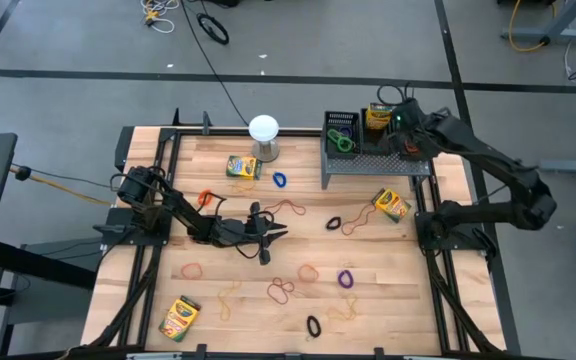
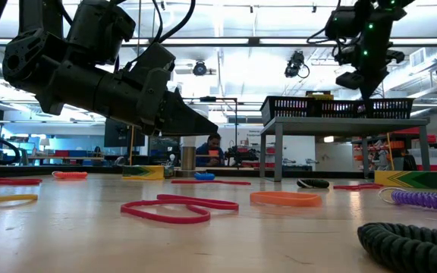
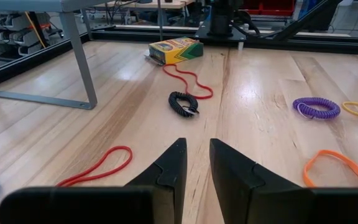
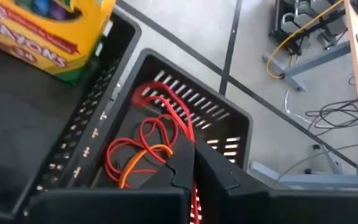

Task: Pick & Place Office Desk Supplies
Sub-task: Put the red rubberband into the right black basket on the shelf, then put the black spring keychain into the left black basket on the shelf

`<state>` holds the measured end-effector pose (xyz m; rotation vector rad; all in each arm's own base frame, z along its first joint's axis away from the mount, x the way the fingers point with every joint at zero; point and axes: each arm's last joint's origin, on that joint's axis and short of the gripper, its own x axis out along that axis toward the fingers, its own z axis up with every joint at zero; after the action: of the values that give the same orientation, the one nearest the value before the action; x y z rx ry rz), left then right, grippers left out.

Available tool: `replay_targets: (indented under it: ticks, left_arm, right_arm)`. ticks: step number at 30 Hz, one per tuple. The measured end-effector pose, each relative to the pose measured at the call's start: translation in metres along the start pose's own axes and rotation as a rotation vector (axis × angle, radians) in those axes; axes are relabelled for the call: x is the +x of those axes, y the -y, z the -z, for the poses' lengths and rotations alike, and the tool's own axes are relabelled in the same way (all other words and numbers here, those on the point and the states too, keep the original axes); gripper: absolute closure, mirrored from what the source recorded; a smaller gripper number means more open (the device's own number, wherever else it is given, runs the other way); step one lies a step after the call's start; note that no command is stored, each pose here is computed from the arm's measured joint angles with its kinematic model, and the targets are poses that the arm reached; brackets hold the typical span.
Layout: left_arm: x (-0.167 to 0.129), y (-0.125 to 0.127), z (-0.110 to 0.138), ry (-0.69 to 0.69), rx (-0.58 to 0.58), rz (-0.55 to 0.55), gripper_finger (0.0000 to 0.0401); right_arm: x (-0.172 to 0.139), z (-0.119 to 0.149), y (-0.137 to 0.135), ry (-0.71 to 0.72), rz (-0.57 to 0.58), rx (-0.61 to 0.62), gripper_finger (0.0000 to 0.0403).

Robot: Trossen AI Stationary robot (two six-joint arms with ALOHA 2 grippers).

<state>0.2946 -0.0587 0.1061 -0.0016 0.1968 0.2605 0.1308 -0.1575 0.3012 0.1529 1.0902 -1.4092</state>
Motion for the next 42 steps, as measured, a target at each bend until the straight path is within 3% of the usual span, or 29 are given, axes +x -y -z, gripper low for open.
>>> replay_targets:
  ticks: [13, 16, 23, 26, 34, 42]
  left_arm:
    - [0.0, 0.0, 0.0, 0.0, 0.0, 0.0, 0.0326]
    - [0.0, 0.0, 0.0, 0.0, 0.0, 0.0, 0.0326]
    - [0.0, 0.0, 0.0, 0.0, 0.0, 0.0, 0.0326]
    - [0.0, 0.0, 0.0, 0.0, 0.0, 0.0, 0.0326]
    - [0.0, 0.0, 0.0, 0.0, 0.0, 0.0, 0.0326]
    - [0.0, 0.0, 0.0, 0.0, 0.0, 0.0, 0.0326]
  right_arm:
    - [-0.005, 0.008, 0.003, -0.036, -0.03, -0.024, 0.029]
    - [-0.01, 0.012, 0.007, -0.04, -0.084, -0.026, 0.029]
    - [-0.013, 0.014, 0.01, -0.036, -0.09, -0.005, 0.0335]
    - [-0.008, 0.012, 0.004, -0.062, -0.105, -0.021, 0.0335]
    - [-0.001, 0.012, -0.003, -0.111, -0.064, -0.096, 0.0251]
    - [-0.013, 0.014, -0.007, -0.053, -0.102, -0.142, 0.0186]
